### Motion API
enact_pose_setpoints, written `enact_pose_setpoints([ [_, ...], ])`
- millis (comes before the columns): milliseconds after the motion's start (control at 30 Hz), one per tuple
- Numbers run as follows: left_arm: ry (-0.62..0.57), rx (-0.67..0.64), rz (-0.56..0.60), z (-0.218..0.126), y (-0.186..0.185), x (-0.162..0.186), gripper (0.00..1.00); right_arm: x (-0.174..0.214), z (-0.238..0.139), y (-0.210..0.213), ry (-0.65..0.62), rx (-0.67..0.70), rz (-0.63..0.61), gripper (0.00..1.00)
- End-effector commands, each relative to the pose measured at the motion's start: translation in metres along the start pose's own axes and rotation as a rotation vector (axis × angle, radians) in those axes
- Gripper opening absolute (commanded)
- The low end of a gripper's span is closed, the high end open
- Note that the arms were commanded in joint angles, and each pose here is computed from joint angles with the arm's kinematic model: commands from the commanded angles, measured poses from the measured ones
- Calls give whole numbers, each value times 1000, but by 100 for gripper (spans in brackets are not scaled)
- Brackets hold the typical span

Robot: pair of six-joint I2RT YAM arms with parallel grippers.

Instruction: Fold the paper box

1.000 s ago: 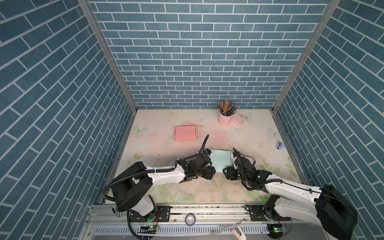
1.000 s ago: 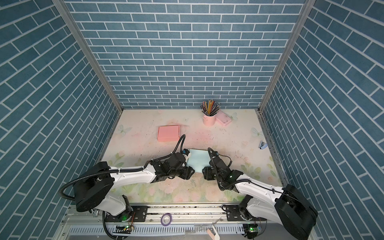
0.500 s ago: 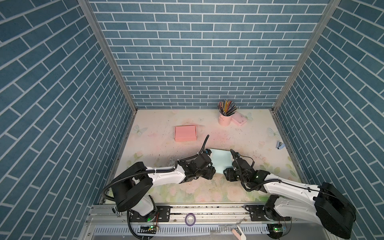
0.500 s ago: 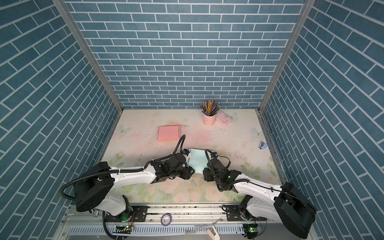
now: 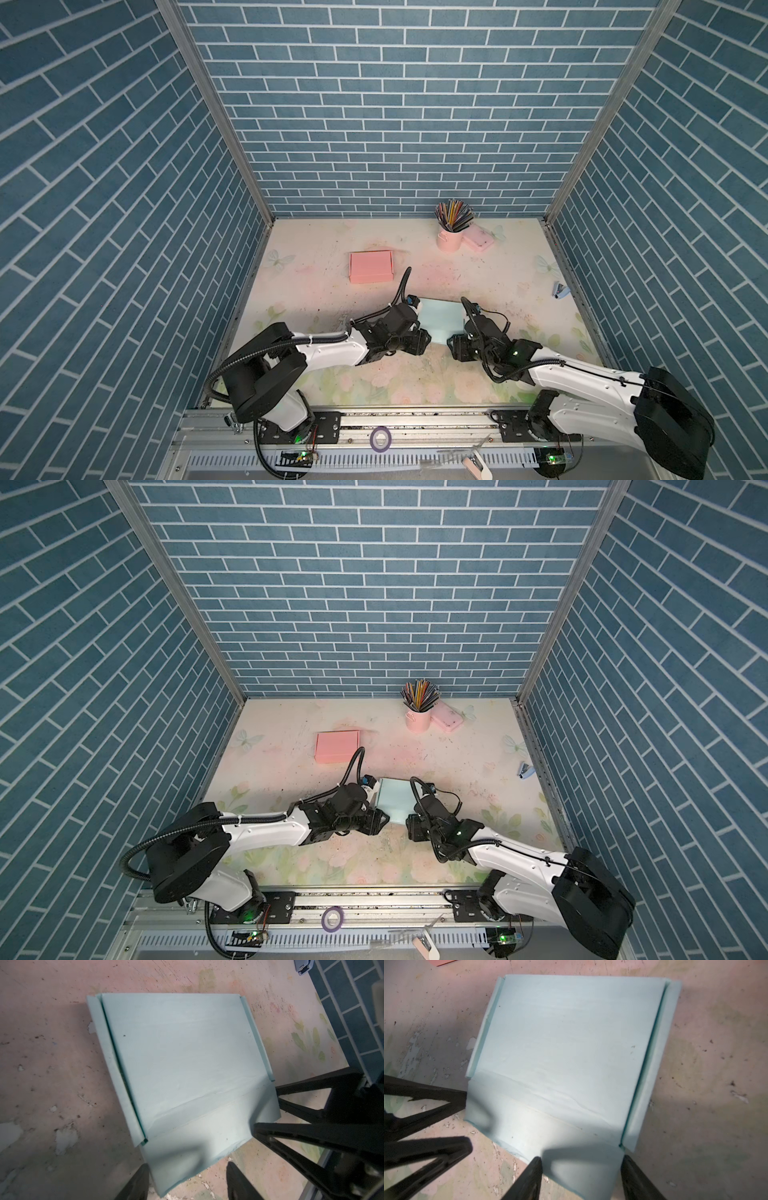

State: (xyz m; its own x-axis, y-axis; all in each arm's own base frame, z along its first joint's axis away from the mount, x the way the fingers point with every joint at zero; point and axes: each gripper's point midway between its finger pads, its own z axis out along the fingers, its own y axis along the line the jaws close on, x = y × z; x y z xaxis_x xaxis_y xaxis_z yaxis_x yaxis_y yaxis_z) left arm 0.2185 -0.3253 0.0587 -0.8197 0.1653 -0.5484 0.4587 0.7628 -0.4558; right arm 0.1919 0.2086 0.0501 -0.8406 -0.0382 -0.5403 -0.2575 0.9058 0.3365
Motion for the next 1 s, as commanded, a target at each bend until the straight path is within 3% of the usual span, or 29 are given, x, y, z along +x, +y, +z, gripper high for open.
enact_pose_setpoints([
  [0, -14, 33, -11, 6, -1, -6, 58, -11, -3, 7, -34, -4, 0, 61],
  [533, -14, 5, -14, 18, 14, -8, 41, -13, 7, -1, -38, 51, -21, 61],
  [967, -11, -9, -27, 28, 29, -5, 36, -16, 17, -11, -32, 77, -14, 62],
])
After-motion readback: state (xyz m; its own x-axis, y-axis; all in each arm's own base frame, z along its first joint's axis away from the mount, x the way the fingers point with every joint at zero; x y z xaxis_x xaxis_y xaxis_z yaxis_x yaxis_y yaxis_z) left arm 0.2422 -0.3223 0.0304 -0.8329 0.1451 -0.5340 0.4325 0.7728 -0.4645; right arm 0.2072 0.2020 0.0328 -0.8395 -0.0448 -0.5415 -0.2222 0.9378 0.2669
